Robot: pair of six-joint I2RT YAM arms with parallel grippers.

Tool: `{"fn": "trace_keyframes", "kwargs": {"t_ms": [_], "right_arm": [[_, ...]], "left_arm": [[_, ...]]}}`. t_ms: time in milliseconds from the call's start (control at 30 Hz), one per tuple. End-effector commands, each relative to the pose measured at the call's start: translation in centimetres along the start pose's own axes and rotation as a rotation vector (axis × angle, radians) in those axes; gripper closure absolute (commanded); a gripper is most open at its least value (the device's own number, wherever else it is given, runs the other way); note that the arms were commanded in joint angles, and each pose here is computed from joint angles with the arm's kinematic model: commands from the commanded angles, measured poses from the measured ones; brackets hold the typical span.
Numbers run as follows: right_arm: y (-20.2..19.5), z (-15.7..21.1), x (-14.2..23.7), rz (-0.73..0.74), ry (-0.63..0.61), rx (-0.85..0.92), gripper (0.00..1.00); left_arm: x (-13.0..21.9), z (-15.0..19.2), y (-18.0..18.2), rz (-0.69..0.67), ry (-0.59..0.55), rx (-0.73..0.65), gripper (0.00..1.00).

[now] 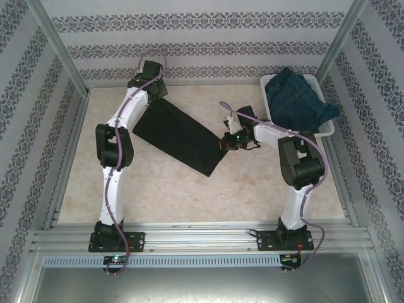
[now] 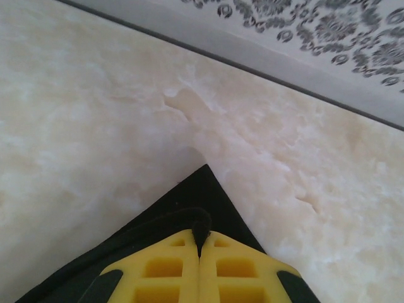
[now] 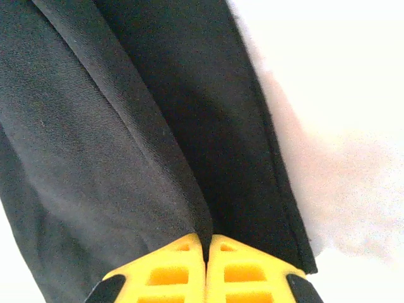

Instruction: Fold and stack the skirts

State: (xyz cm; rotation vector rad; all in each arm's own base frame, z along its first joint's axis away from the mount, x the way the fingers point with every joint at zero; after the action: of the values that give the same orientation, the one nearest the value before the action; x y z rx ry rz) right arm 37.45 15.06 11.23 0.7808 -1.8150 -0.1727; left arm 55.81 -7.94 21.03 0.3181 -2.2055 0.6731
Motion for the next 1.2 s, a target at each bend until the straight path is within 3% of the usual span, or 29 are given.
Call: {"fn": "trace_keyframes", "kwargs": {"t_ms": [0, 67, 133, 267, 367, 500, 533, 567, 700, 767, 967, 1167], "right_arm": [[-1.1, -0.5, -0.2, 0.071, -0.017, -0.076, 1.0], [-1.2, -0.5, 0.1, 0.103, -0.028, -0.086, 1.0], [-1.2, -0.5, 0.8, 0.145, -0.048, -0.099, 0.91], [-0.5, -0.6, 2.9, 0.231, -0.12, -0.116, 0.71], [0.4, -0.5, 4.7, 0.297, -0.175, -0.11, 0.52], [2.4, -0.6, 6.9, 0.415, -0.246, -0.095, 0.26], [3.3, -0.8, 7.3, 0.416, -0.275, -0.101, 0.1], [4.2, -1.1, 7.4, 0.384, -0.296, -0.106, 0.02], [8.8, -3.0, 5.9, 0.04, -0.343, -0.132, 0.02], [10.3, -3.7, 4.5, -0.046, -0.349, -0.17, 0.02], [11.3, -3.4, -0.3, -0.064, -0.301, -0.361, 0.02], [8.6, 0.1, -4.2, 0.061, -0.211, -0.478, 0.02]], "left_arm": [[-2.6, 0.8, -0.1, -0.015, 0.02, 0.007, 0.89], [-3.4, 1.0, 0.1, -0.038, 0.026, 0.01, 0.91], [-3.7, 1.0, 0.0, -0.037, 0.033, 0.006, 0.83], [-2.3, 0.3, -0.9, 0.016, 0.039, -0.021, 0.45], [0.6, -0.9, -1.5, 0.053, 0.018, -0.045, 0.0], [4.2, -1.4, -2.0, 0.108, 0.017, -0.069, 0.0], [5.0, -1.3, -2.1, 0.133, 0.034, -0.072, 0.0], [5.3, -0.9, -2.2, 0.166, 0.065, -0.078, 0.0], [5.1, 1.5, -2.7, 0.339, 0.219, -0.057, 0.0], [4.1, 2.3, -2.5, 0.35, 0.258, -0.04, 0.0], [-0.7, 3.7, -0.4, 0.264, 0.336, 0.008, 0.0], [-4.8, 6.2, 2.9, 0.108, 0.425, 0.056, 0.0]]}}
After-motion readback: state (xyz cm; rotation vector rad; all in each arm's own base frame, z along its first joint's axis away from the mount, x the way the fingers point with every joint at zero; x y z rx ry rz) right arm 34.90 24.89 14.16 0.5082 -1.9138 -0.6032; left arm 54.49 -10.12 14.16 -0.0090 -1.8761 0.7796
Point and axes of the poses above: each hand's point on the last joint's axis, 136 mm out from that joint toward the fingers, its own x axis back along the fingers, its own y axis along the line the jaws close on, z = x × y, the point moved 9 cm from there along x, back along the fingers, and after that the axes turned 11 degrees about x, right-handed, at the moved point
